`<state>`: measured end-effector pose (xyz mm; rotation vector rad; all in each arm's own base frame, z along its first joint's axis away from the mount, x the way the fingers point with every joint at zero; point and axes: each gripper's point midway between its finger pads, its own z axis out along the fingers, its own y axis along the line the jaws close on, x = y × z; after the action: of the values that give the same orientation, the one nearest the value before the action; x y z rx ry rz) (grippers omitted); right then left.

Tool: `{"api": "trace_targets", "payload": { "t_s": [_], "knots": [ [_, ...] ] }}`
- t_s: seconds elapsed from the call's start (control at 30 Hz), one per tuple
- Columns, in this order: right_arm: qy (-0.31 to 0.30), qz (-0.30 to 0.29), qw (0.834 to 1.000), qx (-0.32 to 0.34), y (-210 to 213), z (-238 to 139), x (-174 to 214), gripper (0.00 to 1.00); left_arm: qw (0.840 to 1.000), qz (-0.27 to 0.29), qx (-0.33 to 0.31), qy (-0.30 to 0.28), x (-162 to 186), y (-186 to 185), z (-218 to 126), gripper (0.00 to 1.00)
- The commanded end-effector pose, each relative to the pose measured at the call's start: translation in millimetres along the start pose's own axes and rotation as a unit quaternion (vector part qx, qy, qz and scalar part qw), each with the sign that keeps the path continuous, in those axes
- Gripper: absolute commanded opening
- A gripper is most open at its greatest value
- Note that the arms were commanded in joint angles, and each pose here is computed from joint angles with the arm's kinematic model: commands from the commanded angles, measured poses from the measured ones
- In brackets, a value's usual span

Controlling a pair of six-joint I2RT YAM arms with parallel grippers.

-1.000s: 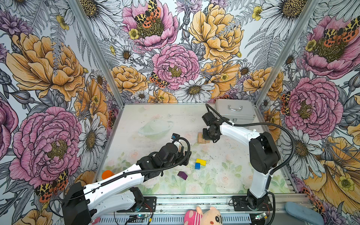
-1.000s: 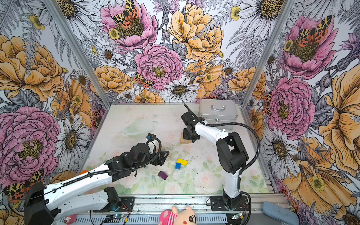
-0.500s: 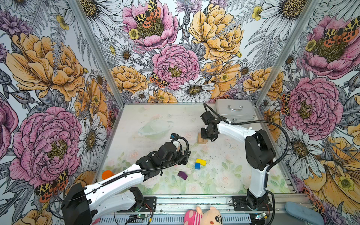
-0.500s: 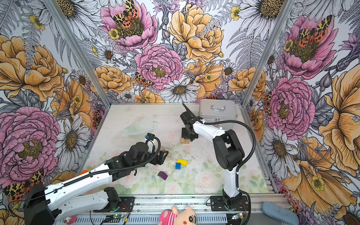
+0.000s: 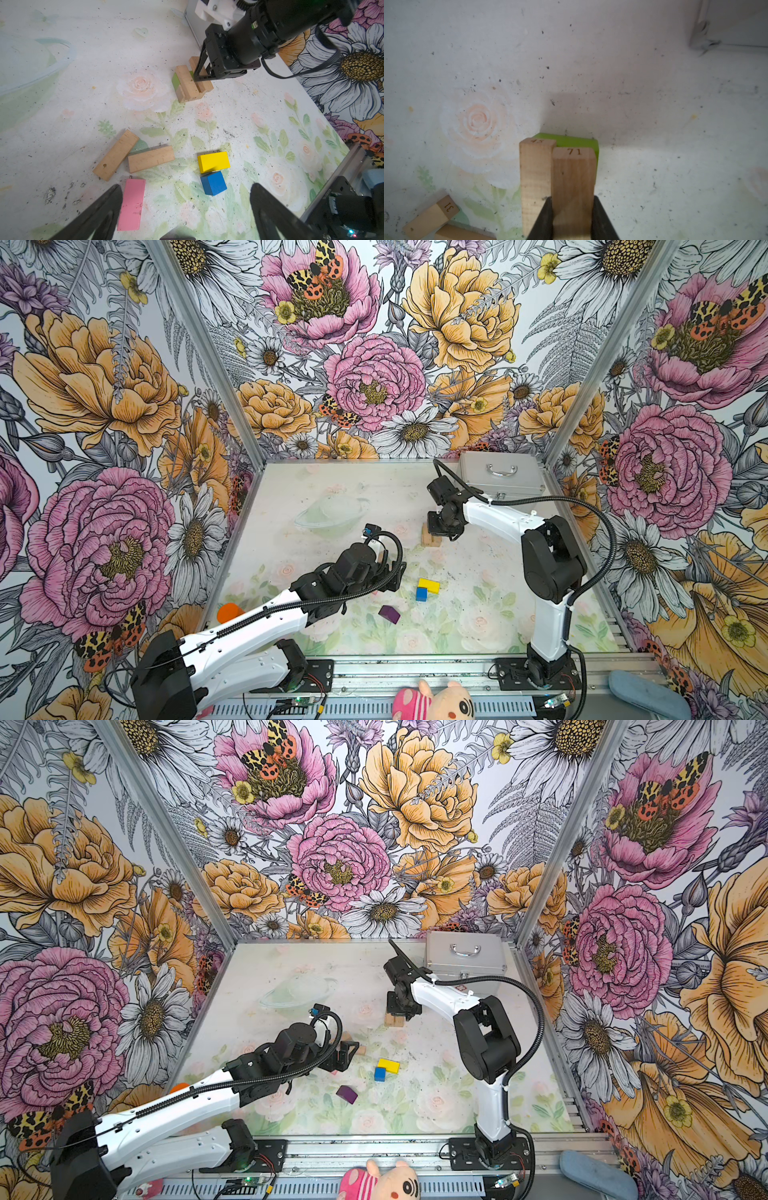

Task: Build the wood block tower
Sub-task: 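Lower the block numbered 71 upright beside block 45 against the green block, then open the right gripper to release the block numbered 71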

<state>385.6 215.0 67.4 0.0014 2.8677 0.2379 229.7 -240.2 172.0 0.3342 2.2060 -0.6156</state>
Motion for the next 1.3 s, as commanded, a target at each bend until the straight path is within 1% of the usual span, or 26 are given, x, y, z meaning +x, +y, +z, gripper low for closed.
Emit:
{"api": "trace_targets", "payload": {
  "t_s": [0.0,0.27,0.47,0.8,0.87,1.0,1.07,1.27],
  "knots": [
    [-0.006,-0.004,1.000,-0.004,2,4,-10,0.25,1.000,-0.002,0.010,-0.006,-2,-1,-2,0.97],
    [-0.001,-0.004,1.000,-0.006,2,6,-8,0.25,1.000,-0.003,0.009,-0.008,-4,-1,-4,0.97],
    [0.000,0.000,1.000,-0.006,1,6,-7,0.31,1.000,-0.003,0.016,-0.009,-4,-3,-5,0.97],
    [-0.011,0.001,1.000,-0.009,2,-3,-11,0.36,1.000,-0.005,0.017,-0.012,-6,-2,-8,0.97],
    [-0.014,0.002,1.000,-0.010,1,-7,-12,0.39,1.000,-0.006,0.016,-0.013,-6,-2,-9,0.96],
    [-0.025,0.003,1.000,-0.013,2,-17,-14,0.50,1.000,-0.007,0.018,-0.016,-7,-2,-12,0.96],
    [-0.028,0.003,0.999,-0.016,3,-21,-14,0.53,1.000,-0.007,0.020,-0.020,-9,-3,-14,0.96],
    [-0.026,0.006,0.999,-0.025,9,-22,-11,0.69,0.999,-0.012,0.026,-0.032,-13,-4,-21,0.96]
  ]
}}
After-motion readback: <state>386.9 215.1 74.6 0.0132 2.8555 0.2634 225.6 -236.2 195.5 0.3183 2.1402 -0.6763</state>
